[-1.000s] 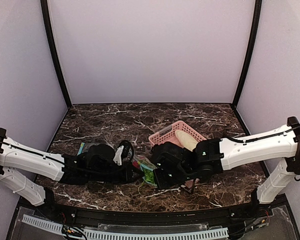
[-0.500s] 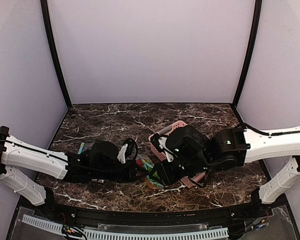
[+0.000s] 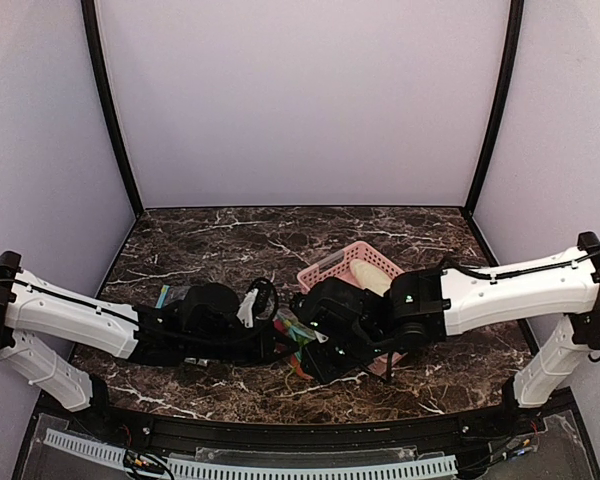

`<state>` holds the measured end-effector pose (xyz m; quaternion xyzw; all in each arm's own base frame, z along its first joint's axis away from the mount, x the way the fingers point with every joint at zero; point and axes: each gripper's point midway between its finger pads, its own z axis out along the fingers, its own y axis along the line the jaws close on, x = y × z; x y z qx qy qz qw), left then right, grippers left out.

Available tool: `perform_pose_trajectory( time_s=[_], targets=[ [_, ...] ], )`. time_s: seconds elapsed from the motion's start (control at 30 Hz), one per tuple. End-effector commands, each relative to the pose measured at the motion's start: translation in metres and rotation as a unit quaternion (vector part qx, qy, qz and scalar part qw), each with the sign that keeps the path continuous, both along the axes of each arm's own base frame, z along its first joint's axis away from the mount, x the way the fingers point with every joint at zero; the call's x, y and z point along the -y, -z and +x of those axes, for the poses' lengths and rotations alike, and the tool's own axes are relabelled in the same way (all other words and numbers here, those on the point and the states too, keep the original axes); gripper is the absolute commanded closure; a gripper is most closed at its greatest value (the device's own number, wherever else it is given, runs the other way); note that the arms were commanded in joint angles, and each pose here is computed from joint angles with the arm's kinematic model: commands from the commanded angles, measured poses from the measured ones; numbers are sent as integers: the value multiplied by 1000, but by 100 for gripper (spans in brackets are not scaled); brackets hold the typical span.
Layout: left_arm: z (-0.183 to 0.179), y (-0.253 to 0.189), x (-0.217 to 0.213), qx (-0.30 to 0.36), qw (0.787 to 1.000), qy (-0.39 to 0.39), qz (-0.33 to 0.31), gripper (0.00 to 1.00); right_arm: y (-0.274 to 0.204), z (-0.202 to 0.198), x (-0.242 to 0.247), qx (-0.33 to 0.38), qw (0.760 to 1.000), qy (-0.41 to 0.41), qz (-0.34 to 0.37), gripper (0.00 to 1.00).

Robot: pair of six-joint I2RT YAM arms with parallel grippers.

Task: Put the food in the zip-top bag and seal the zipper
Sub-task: Pass from the right arm to the left, then pick up the fake fruit from the zipper food storage bag.

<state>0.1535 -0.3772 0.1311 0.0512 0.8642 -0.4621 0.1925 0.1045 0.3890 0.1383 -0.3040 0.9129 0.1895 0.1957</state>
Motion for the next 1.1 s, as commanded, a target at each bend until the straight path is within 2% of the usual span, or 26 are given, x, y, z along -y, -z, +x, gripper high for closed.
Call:
perform_pose_trajectory(
  time_s=[0.0,0.07,0.1,0.37,0.7,0.83,1.07],
  targets=[
    [1,-9,6,7,1000,7,-8,99,-1,8,-2,17,1000,13,-14,78],
    [1,-9,6,7,1000,8,-7,99,-3,9,-1,17,1000,15,-13,96],
    [1,-9,6,8,1000,8,-6,99,-5,9,-2,17,1000,14,-10,100],
    [-1,2,5,14,998,35,58,99,-45,16,-11,5,998,10,56,100],
    [0,11,1,22,996,37,77,99,-104,18,-7,3,980,35,194,100],
    [-3,-3,8,61,993,74,72,99,-99,28,2,9,978,65,198,100],
    [-9,-36,24,124,983,126,44,99,-96,40,-17,23,976,69,204,100]
  ],
)
